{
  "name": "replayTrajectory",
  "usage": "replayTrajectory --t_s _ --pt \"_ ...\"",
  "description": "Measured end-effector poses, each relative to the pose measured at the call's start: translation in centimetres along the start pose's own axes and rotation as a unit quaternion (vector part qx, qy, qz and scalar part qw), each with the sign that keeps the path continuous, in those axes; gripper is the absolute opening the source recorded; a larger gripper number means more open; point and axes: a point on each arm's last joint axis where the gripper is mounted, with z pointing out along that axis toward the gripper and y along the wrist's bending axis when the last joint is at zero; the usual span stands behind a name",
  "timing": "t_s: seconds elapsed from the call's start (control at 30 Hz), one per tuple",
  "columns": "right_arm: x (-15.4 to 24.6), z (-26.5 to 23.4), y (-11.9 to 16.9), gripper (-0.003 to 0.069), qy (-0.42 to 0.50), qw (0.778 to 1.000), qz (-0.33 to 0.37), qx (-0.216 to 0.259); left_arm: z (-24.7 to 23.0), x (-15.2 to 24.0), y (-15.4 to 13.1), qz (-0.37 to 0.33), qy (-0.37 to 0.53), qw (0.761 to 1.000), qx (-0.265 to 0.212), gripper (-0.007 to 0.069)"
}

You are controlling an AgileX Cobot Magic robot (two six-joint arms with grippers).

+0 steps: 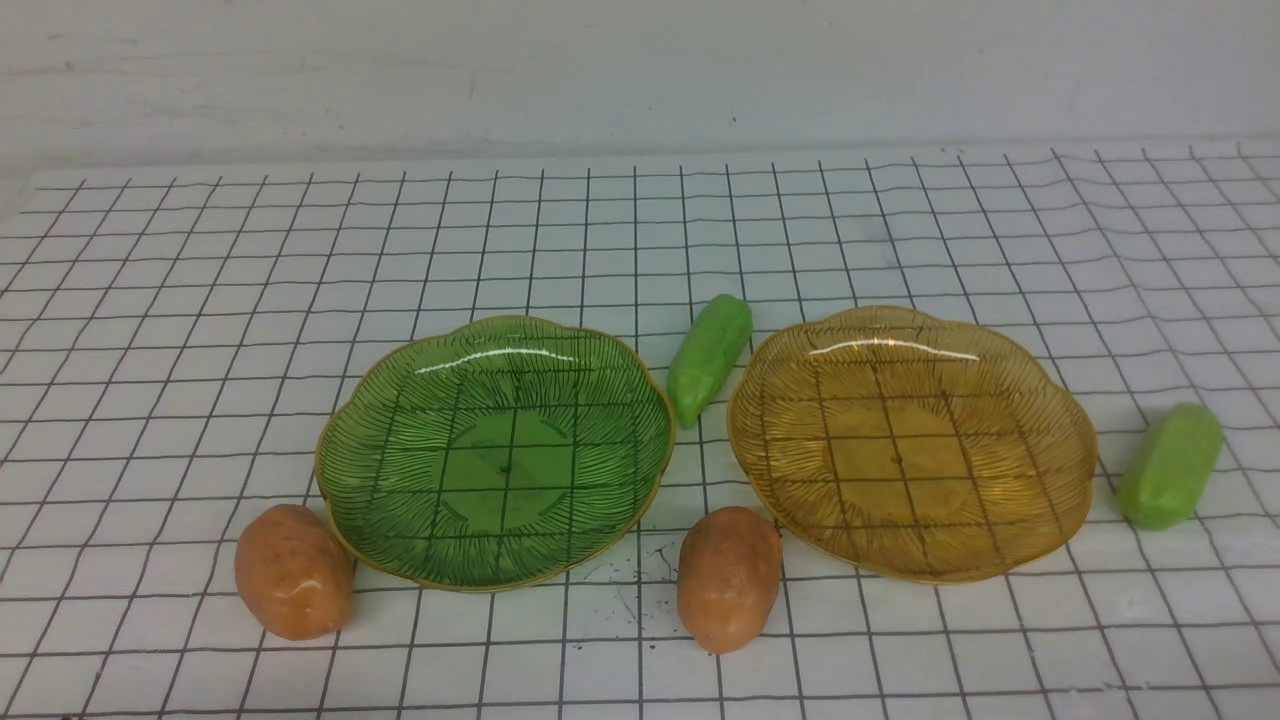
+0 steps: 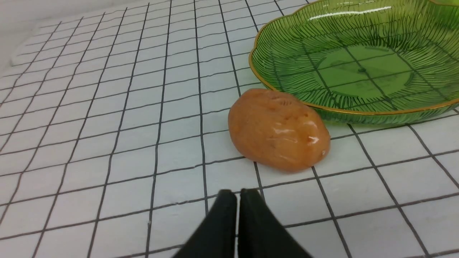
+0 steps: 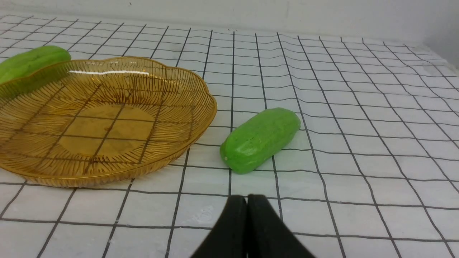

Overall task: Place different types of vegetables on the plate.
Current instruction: 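Pick up the potato beside the plates and place it on a plate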

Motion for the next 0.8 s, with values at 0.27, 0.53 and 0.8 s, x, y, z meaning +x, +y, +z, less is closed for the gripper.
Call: replayTrajectory --t_s 0.27,0.53,0.8 --pt "0.0 0.0 0.0 -0.0015 0.000 1.000 0.000 0.000 0.0 -0.4 -0.2 -0.048 -0.022 0.999 0.009 -0.0007" --pt "0.0 0.0 0.0 -0.0015 0.000 1.000 0.000 0.000 -0.4 -2.6 0.0 -0.300 -0.141 0.942 0.047 -0.0007" --pt "0.0 0.0 0.0 -0.0015 0.000 1.000 0.000 0.000 -1.0 -4.0 1.2 -0.424 -0.234 0.874 0.038 -0.0007"
